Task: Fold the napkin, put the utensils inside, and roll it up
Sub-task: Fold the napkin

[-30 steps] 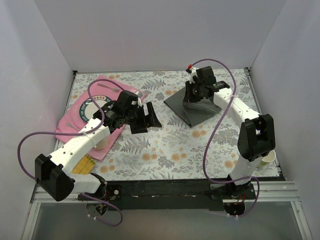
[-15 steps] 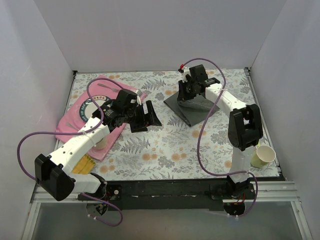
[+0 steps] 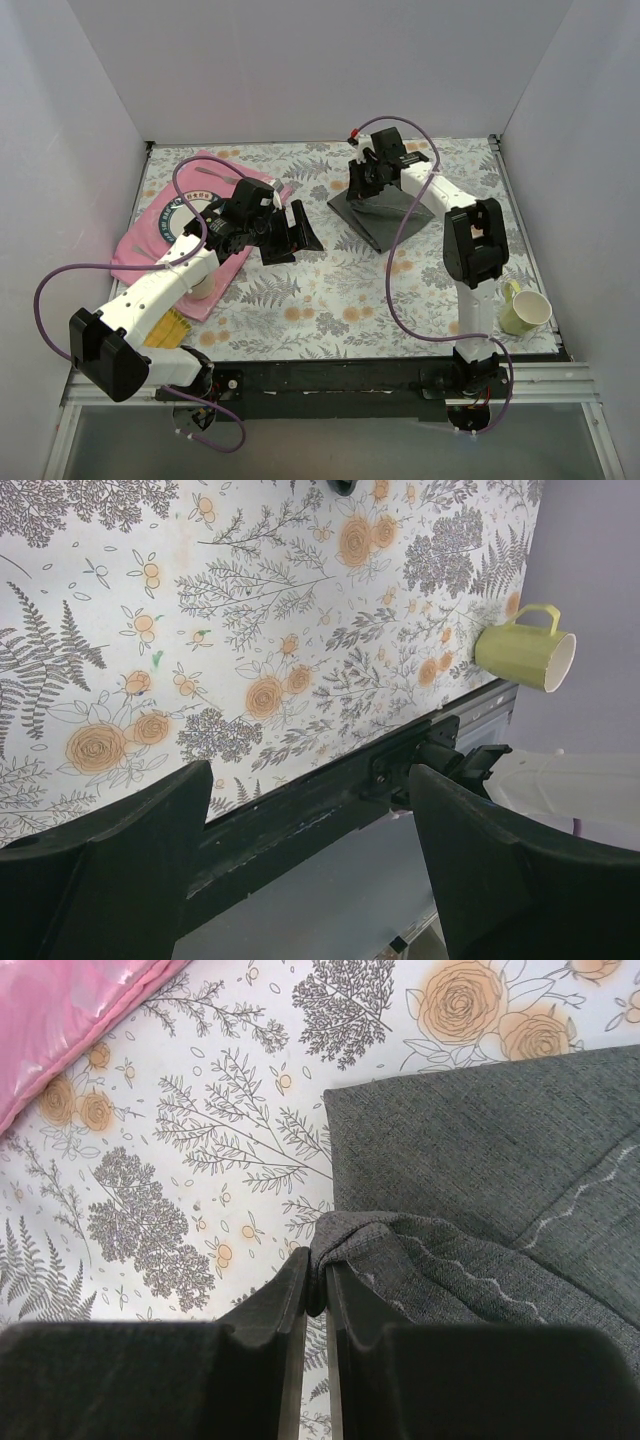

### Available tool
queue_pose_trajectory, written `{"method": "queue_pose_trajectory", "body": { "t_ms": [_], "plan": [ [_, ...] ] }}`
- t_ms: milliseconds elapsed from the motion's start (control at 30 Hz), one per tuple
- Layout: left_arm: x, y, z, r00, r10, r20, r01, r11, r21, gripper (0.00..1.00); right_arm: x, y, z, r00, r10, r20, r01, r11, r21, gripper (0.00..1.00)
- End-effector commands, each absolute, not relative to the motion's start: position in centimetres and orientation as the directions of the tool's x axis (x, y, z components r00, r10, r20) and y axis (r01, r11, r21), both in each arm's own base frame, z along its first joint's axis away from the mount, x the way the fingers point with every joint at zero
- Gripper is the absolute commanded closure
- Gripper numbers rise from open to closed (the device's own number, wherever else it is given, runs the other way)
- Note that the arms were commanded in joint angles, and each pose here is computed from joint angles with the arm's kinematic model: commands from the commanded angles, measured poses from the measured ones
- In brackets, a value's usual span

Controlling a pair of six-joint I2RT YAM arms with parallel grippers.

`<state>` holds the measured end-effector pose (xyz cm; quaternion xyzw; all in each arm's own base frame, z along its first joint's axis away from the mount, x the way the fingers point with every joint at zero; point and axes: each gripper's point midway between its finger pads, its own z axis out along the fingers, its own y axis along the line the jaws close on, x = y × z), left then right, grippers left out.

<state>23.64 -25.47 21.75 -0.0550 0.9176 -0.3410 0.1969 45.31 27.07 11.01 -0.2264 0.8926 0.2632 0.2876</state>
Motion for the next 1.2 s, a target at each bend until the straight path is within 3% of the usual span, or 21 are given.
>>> {"method": "queue_pose_trajectory", "body": {
  "t_ms": [0,200,300,467,667,700,900,1167],
  "plan": [
    [23.4,-25.5,22.7,-0.914,-0.244,-0.325,0.04,0.741,-0.671,0.21,45.7,28.6,12.2,-0.695,-0.278,-0.663,-0.621,0.697,0.358,0.82],
    [23.6,-25.7,21.8,-0.918,-0.252,-0.306,0.022,0.738,-0.675,0.21,46.1,29.3,11.3,-0.698,-0.292,-0.654,-0.637,0.67,0.381,0.78],
    [24.7,-26.2,21.5,-0.909,-0.274,-0.315,0.016,0.731,-0.683,0.21,47.7,30.0,12.5,-0.715,-0.253,-0.652,-0.606,0.689,0.397,0.63],
    [29.3,-27.9,20.8,-0.875,-0.353,-0.332,-0.016,0.706,-0.708,0.21,49.4,29.8,15.6,-0.762,-0.17,-0.624,-0.508,0.754,0.416,0.52],
    [36.0,-31.2,19.4,-0.848,-0.363,-0.386,0.014,0.713,-0.701,0.31,46.2,22.8,17.8,-0.784,-0.119,-0.609,-0.378,0.87,0.316,0.44],
    [36.9,-31.8,17.6,-0.859,-0.343,-0.38,0.009,0.732,-0.681,0.31,45.2,20.1,15.5,-0.831,-0.091,-0.548,-0.305,0.899,0.313,0.44],
    [42.9,-33.7,16.9,-0.814,-0.367,-0.45,0.021,0.756,-0.655,0.25,41.7,11.6,14.1,-0.88,0.107,-0.464,-0.098,0.913,0.396,0.47],
    [49.6,-34.3,12.8,-0.755,-0.287,-0.59,0.069,0.86,-0.506,0.32,37.5,12.0,12.6,-0.919,0.157,-0.361,-0.058,0.853,0.518,0.55]
  ]
}}
